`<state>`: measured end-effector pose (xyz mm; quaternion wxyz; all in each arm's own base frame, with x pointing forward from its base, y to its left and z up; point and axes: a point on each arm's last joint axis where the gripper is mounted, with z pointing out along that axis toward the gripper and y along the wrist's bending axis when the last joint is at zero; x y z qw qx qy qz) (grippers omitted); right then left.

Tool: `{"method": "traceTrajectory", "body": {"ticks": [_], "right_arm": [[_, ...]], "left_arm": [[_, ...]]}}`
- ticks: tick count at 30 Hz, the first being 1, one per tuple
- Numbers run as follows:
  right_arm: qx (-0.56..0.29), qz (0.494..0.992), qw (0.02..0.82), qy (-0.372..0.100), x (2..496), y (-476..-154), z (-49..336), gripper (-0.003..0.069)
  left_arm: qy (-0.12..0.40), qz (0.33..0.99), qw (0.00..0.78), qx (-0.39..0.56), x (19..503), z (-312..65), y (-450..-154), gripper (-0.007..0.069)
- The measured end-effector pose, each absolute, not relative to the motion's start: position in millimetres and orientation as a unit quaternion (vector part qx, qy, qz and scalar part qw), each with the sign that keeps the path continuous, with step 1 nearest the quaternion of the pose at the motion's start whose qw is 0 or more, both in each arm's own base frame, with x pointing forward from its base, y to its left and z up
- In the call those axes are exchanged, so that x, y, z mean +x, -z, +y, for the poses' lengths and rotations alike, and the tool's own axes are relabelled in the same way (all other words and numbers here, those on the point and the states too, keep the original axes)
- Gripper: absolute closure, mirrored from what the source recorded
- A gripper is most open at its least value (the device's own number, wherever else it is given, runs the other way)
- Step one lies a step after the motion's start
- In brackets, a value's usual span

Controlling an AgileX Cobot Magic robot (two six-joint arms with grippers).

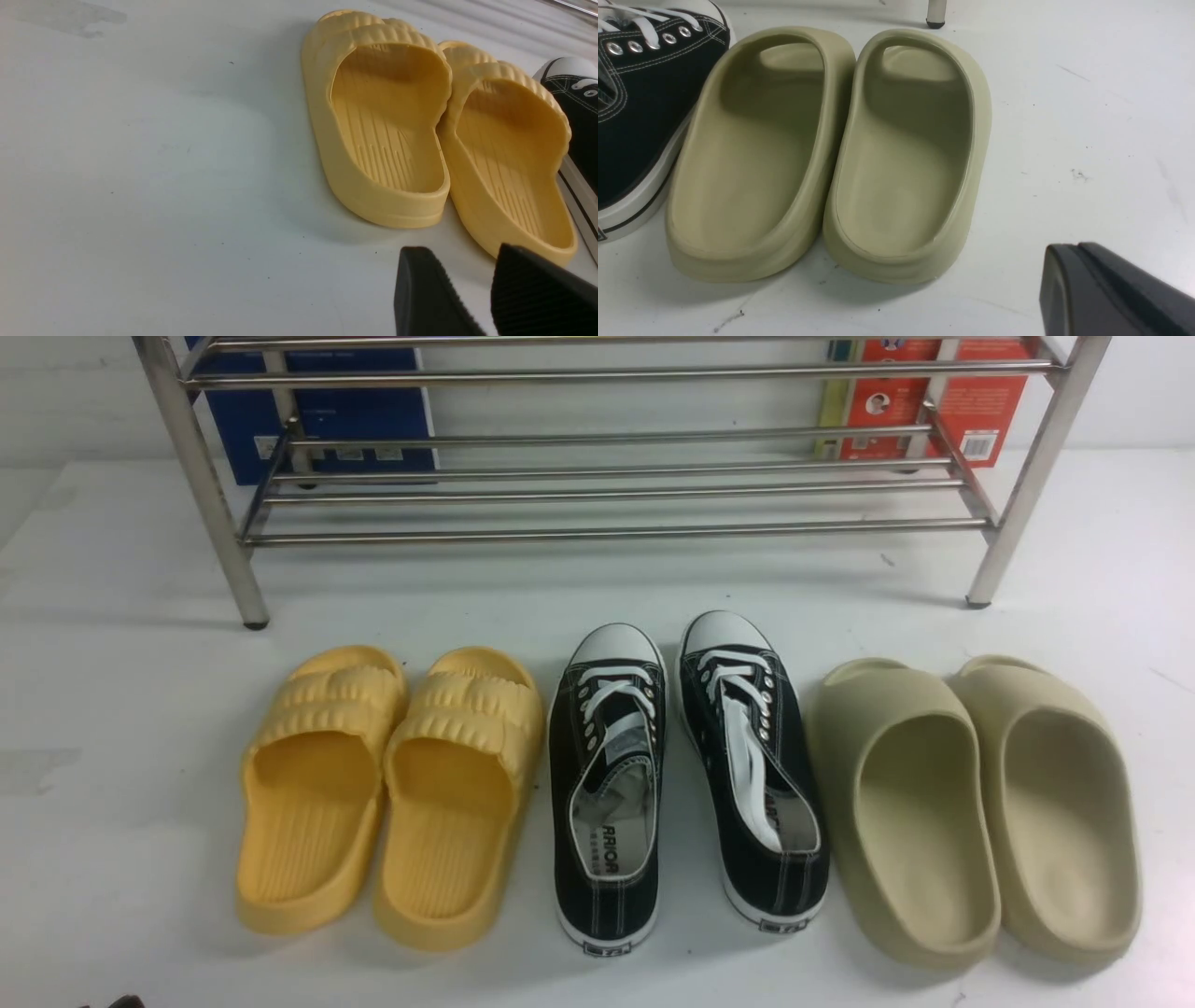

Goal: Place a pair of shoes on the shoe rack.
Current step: Use the left arm to grab the shoe closest to it

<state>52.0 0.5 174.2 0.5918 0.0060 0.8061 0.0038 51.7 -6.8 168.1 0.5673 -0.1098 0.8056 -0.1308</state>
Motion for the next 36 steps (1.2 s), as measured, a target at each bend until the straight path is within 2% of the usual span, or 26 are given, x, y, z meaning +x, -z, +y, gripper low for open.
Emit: {"method": "traceTrajectory", "body": {"ticks": [7,14,16,18,20,21,24,25,26,29,30,32,36], "right_arm": [[0.006,0.806,0.592,-0.004,52.0,-174.2,0.5,0.0612],[0.006,0.806,0.592,-0.004,52.0,-174.2,0.5,0.0612],[0.006,0.806,0.592,-0.004,52.0,-174.2,0.5,0.0611],[0.006,0.806,0.592,-0.004,52.0,-174.2,0.5,0.0610],[0.006,0.806,0.592,-0.004,52.0,-174.2,0.5,0.0608],[0.006,0.806,0.592,-0.004,52.0,-174.2,0.5,0.0608],[0.006,0.806,0.592,-0.004,52.0,-174.2,0.5,0.0604],[0.006,0.806,0.592,-0.004,52.0,-174.2,0.5,0.0603],[0.006,0.806,0.592,-0.004,52.0,-174.2,0.5,0.0601],[0.006,0.806,0.592,-0.004,52.0,-174.2,0.5,0.0600],[0.006,0.806,0.592,-0.004,52.0,-174.2,0.5,0.0600],[0.006,0.806,0.592,-0.004,52.0,-174.2,0.5,0.0598],[0.006,0.806,0.592,-0.004,52.0,-174.2,0.5,0.0590]], "left_arm": [[0.139,0.798,0.575,-0.116,52.3,-7.1,-170.0,0.0390],[0.352,0.658,0.597,-0.295,56.2,-9.0,-193.7,0.0388],[0.383,0.623,0.598,-0.328,56.5,-6.6,-198.2,0.0388],[0.394,0.609,0.598,-0.341,56.6,-5.5,-199.7,0.0395],[0.406,0.614,0.588,-0.334,55.1,-8.6,-206.5,0.0447],[0.408,0.618,0.587,-0.328,54.4,-9.7,-209.2,0.0460],[0.395,0.677,0.567,-0.253,50.9,-21.4,-247.8,0.0604],[0.395,0.682,0.563,-0.250,50.6,-22.2,-246.9,0.0604],[0.377,0.726,0.533,-0.217,53.7,-27.8,-264.4,0.0638],[0.330,0.811,0.453,-0.169,69.6,-34.6,-291.5,0.0638],[0.323,0.818,0.447,-0.165,73.2,-34.5,-295.3,0.0638],[0.270,0.878,0.375,-0.127,96.0,-35.5,-308.1,0.0638],[0.221,0.921,0.311,-0.077,135.3,-38.0,-313.3,0.0638]]}}
